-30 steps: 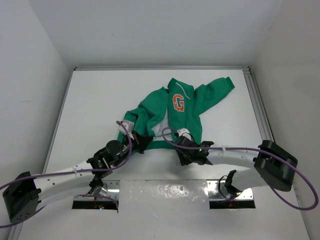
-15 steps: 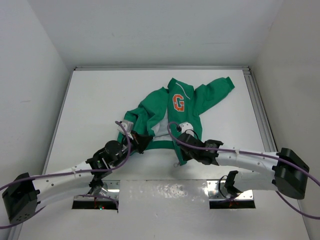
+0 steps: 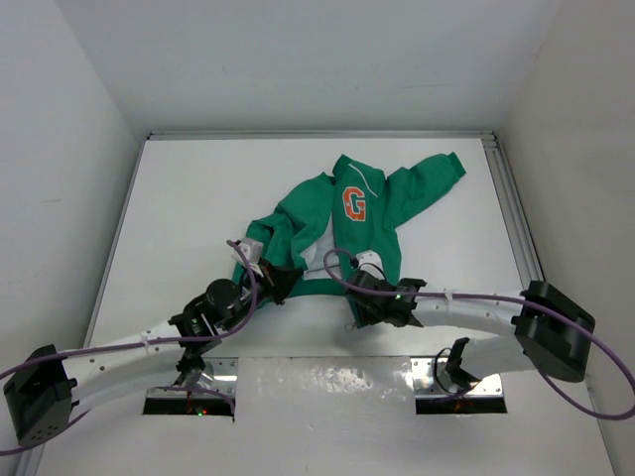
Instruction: Zip up the jacket
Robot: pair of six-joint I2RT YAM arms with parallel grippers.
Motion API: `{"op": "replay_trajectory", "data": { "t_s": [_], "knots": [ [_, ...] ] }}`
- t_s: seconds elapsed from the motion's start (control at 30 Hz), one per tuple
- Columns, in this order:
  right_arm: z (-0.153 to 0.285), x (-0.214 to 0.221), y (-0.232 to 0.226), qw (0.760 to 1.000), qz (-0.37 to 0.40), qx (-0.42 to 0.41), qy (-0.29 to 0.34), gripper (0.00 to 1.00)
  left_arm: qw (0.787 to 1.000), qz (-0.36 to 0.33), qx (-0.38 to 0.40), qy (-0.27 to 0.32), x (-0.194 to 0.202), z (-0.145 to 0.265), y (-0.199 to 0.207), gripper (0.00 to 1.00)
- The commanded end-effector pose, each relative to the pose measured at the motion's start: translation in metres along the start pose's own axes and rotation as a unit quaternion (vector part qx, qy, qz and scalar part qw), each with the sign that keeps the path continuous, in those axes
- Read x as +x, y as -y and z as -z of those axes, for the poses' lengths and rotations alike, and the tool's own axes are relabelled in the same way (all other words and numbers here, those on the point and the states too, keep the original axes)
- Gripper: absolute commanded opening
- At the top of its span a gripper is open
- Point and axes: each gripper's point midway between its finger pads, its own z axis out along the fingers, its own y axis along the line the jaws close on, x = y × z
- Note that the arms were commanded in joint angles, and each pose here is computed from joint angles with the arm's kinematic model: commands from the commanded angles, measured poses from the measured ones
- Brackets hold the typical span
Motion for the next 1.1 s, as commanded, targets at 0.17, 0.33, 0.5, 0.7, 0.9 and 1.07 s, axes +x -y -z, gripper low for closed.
{"op": "replay_trajectory", "data": {
  "t_s": [0.17,0.33,0.5,0.7,0.9,1.07],
  "knots": [
    [-0.005,0.002,-0.009,1.0,-0.028,-0.011,0.001,0.39,1.0,0.001,0.013,0.018,-0.011,0.0,0.007,0.0],
    [-0.005,0.01,-0.014,0.999,-0.038,-0.029,-0.013,0.39,1.0,-0.001,0.008,0.011,-0.008,-0.001,0.005,0.0],
    [-0.009,0.014,-0.015,0.999,-0.042,-0.031,-0.018,0.39,1.0,0.0,0.003,0.016,-0.01,-0.001,0.003,0.0],
    [-0.016,0.015,-0.02,0.998,-0.053,-0.035,-0.017,0.39,1.0,0.0,0.003,0.016,-0.01,0.0,0.003,0.0],
    [-0.019,0.016,-0.017,0.997,-0.066,-0.028,-0.009,0.31,1.0,0.0,0.007,0.016,-0.01,-0.001,0.005,0.0],
    [-0.023,0.026,-0.012,0.997,-0.075,-0.027,-0.013,0.17,1.0,0.001,0.009,0.015,-0.008,0.0,0.004,0.0]
  ]
}}
